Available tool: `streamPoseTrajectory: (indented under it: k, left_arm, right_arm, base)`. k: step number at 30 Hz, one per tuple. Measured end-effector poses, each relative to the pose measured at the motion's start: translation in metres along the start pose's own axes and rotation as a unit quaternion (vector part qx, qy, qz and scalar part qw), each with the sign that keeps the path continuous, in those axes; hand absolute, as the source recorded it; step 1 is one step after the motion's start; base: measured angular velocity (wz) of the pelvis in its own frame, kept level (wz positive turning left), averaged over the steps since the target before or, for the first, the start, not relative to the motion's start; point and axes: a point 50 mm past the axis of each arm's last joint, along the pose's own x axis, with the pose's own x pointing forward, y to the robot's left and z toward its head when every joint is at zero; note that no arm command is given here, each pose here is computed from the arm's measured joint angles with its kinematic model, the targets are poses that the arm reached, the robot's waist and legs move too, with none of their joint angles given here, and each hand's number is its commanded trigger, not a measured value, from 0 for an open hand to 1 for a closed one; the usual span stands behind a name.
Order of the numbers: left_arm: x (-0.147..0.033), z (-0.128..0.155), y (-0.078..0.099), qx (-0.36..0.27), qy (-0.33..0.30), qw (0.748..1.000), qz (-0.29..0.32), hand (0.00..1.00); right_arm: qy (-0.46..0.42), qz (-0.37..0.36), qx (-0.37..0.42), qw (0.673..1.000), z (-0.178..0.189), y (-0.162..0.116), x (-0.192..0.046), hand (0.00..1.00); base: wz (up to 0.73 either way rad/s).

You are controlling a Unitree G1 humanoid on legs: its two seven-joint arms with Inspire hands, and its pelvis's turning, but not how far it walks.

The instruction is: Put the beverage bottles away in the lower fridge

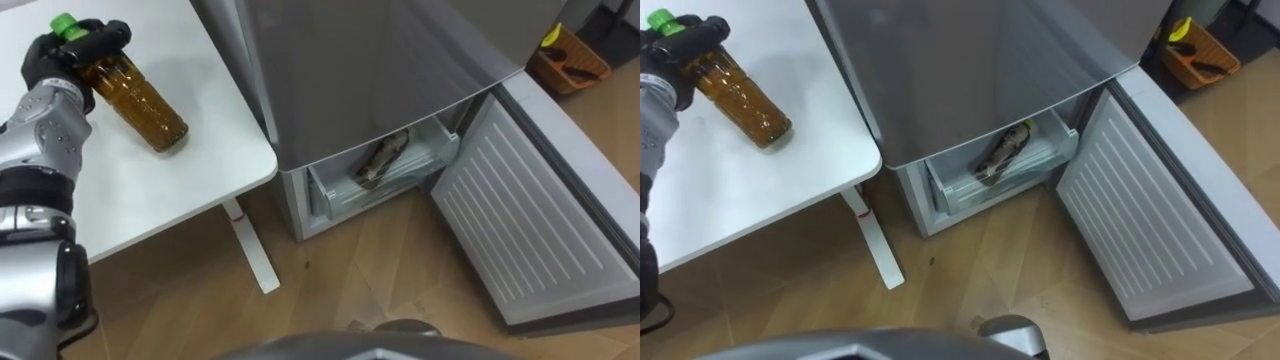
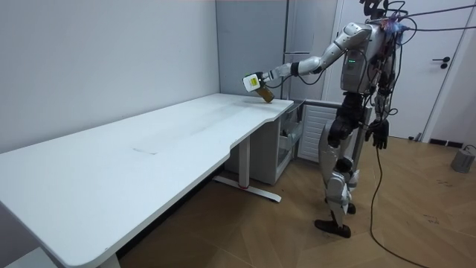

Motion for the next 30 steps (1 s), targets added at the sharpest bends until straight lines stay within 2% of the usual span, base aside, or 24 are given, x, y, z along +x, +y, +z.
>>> streamPoseTrajectory:
  k: [8,14,18,21,25,30]
  left_arm:
    - [-0.001,0.000,-0.004,-0.050,0.007,0.999,-0.017,1.00]
    - [-0.007,0.007,-0.031,-0.070,-0.018,0.995,-0.062,1.00]
    - [-0.018,0.016,-0.040,-0.056,-0.057,0.992,-0.092,1.00]
    - [-0.027,0.008,-0.042,-0.055,-0.067,0.990,-0.108,1.00]
    - [-0.043,-0.010,-0.047,-0.045,-0.075,0.988,-0.125,1.00]
    - [-0.065,-0.010,-0.048,-0.002,-0.120,0.983,-0.137,1.00]
  right_arm:
    - [-0.025,0.012,-0.014,1.000,0.013,0.004,-0.001,0.00]
    - [-0.061,0.030,-0.019,0.998,0.033,0.016,-0.003,0.00]
    - [-0.104,0.028,-0.026,0.994,0.060,0.022,-0.007,0.00]
    - [-0.146,0.045,-0.013,0.988,0.076,0.029,-0.012,0.00]
    - [-0.173,0.065,0.002,0.983,0.083,0.038,-0.015,0.00]
    - [-0.190,0.092,-0.012,0.977,0.091,0.052,-0.019,0.00]
  base:
    - [0.00]
    - [0.05]
    - [0.08]
    - [0.06]
    - [0.12]
    - [0.15]
